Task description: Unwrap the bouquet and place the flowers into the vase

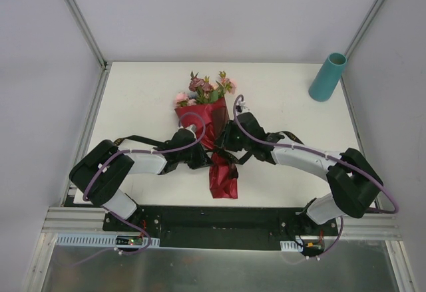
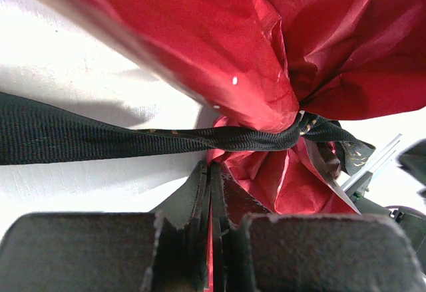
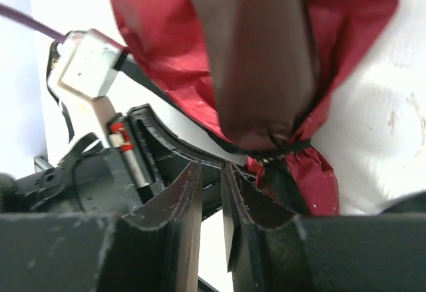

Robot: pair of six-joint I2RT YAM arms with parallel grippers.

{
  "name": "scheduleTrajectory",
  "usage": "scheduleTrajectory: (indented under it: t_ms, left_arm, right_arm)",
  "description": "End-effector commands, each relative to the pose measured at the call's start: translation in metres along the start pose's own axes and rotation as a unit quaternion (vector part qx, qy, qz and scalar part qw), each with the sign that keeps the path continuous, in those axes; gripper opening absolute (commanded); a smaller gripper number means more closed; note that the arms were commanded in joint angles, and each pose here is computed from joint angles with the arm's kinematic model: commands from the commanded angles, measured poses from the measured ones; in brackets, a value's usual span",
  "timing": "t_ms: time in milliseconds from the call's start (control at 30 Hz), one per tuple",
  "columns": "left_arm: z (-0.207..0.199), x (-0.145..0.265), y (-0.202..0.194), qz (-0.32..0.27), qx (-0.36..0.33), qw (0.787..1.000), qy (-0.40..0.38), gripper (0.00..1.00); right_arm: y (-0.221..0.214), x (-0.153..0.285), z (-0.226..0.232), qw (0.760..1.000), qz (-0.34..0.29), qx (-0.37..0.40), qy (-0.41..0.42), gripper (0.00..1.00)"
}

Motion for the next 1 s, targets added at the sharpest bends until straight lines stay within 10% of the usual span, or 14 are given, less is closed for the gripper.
scheduleTrajectory:
  t_ms: [0,967]
  left_arm:
    - [-0.002,0.0,0.003,-0.013,-0.007,1.0,-0.005,0.0]
    - [-0.002,0.002,0.002,-0.023,-0.012,1.0,-0.016,0.0]
  right_arm:
    - [0.011,-0.001,-0.007,0.988,-0.08,-0.126,-0.033,0.25]
    - [-0.024,-0.029,-0.048,0.948,-0.132,-0.242,-0.157,0.31]
Point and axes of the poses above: each gripper's point midway between its finger pads, its own x axis back along the fingers, its own z axis along the line the jaws close on, y = z × x, the point moved 2 cm from there along x, back along the fingers, and after that the axes turned 9 degrees about -x, right-handed, at the moved point
